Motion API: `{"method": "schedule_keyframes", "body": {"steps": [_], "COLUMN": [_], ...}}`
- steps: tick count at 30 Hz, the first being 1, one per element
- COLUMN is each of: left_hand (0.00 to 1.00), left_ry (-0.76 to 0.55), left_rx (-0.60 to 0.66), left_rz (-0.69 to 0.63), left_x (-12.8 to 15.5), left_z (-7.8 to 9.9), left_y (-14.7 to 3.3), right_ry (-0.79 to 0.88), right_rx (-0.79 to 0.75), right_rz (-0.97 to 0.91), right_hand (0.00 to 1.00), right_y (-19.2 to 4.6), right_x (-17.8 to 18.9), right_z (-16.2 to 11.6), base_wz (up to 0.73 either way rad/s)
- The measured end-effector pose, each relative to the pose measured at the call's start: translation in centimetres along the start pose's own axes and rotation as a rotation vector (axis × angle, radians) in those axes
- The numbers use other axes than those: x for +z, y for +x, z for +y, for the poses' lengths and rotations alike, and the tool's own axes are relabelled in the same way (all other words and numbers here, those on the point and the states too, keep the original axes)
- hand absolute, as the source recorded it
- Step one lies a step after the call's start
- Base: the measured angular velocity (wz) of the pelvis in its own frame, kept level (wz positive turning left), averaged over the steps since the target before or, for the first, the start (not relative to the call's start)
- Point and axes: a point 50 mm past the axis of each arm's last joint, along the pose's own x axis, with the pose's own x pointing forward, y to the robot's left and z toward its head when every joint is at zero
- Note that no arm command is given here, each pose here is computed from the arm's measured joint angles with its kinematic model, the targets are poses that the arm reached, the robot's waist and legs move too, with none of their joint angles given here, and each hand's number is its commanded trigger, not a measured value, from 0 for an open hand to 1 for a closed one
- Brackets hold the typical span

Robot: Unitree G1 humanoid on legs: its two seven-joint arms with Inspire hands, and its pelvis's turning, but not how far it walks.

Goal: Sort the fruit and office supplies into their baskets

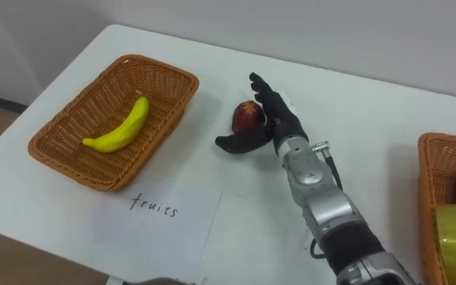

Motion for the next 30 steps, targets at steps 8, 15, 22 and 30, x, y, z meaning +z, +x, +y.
{"method": "schedule_keyframes", "body": {"steps": [8, 15, 22, 30], "left_hand": [0.00, 0.00, 0.00, 0.00], "left_ry": [0.000, 0.001, 0.003, 0.003], "left_rx": [0.000, -0.002, -0.006, -0.006], "left_rz": [-0.001, 0.004, 0.020, 0.016], "left_x": [0.02, -0.10, -0.55, -0.46], "left_z": [-0.02, -0.08, -0.19, -0.20], "left_y": [0.00, 0.00, -0.04, -0.04], "right_ry": [0.001, -0.031, -0.075, -0.142], "right_rx": [0.000, 0.001, 0.002, -0.016], "right_rz": [0.003, 0.001, -0.001, 0.010], "right_hand": [0.00, 0.00, 0.00, 0.00], "right_y": [-0.05, -0.06, -0.06, -0.08], "right_x": [-0.11, -0.11, -0.12, -0.48], "right_z": [0.02, 0.03, 0.03, -0.26], "base_wz": [0.00, 0.00, 0.00, 0.00]}}
